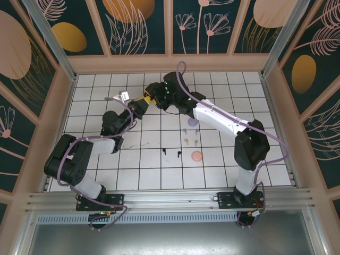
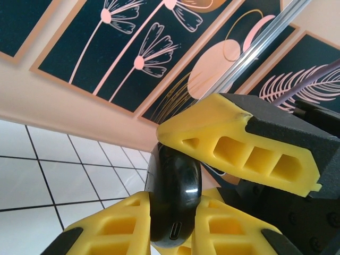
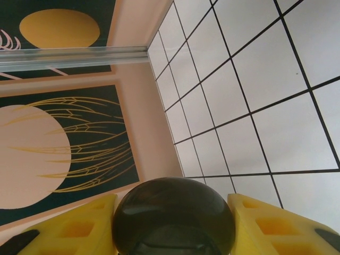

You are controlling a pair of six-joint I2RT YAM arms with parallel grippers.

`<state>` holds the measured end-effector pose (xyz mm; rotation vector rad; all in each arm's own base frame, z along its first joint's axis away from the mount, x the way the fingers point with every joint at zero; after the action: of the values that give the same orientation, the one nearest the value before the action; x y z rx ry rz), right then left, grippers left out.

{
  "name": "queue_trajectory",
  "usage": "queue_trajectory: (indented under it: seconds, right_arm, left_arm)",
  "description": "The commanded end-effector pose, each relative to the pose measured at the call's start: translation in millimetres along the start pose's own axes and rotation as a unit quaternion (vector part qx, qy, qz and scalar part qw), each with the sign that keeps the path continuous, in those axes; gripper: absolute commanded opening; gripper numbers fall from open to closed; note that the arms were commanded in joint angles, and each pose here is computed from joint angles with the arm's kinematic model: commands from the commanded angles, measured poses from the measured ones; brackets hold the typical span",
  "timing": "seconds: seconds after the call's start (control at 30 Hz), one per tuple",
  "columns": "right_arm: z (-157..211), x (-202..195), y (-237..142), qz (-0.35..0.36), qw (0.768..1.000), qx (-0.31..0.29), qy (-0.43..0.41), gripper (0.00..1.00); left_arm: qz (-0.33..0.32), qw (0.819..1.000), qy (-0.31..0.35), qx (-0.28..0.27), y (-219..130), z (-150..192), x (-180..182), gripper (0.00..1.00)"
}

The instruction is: Insert the wireless bluetooth earbuds into the charging case

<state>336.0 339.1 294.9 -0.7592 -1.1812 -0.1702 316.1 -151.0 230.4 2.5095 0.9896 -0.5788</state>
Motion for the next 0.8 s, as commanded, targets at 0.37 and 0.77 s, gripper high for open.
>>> queue_trajectory:
  seconds: [0.37,0.77]
  right_arm:
    - [-11,19,-37,-0.044,0.998,-0.022,-0.033,0.86]
    - [-61,-17,-123,-0.070,0.963,-0.097,-0.242,0.87]
  left_arm:
    - [0.042,0.999,-0.003,-0.033,-3,-16,-18,0.00]
    - [0.067,0.996,0.004,0.057,3,-1,-18,0.00]
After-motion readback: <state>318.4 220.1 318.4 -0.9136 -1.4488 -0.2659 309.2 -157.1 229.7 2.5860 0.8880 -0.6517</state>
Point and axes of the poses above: each hand's point on the last joint's axis, 136 mm out from that joint toward the fingers, its own y axis out along the fingers, its own x axis along the line the jaws close on, z = x × y, the point moved 9 cm from there along -y, back along the fingers, and after that the axes turned 13 degrees about y, right-handed, at the moved point
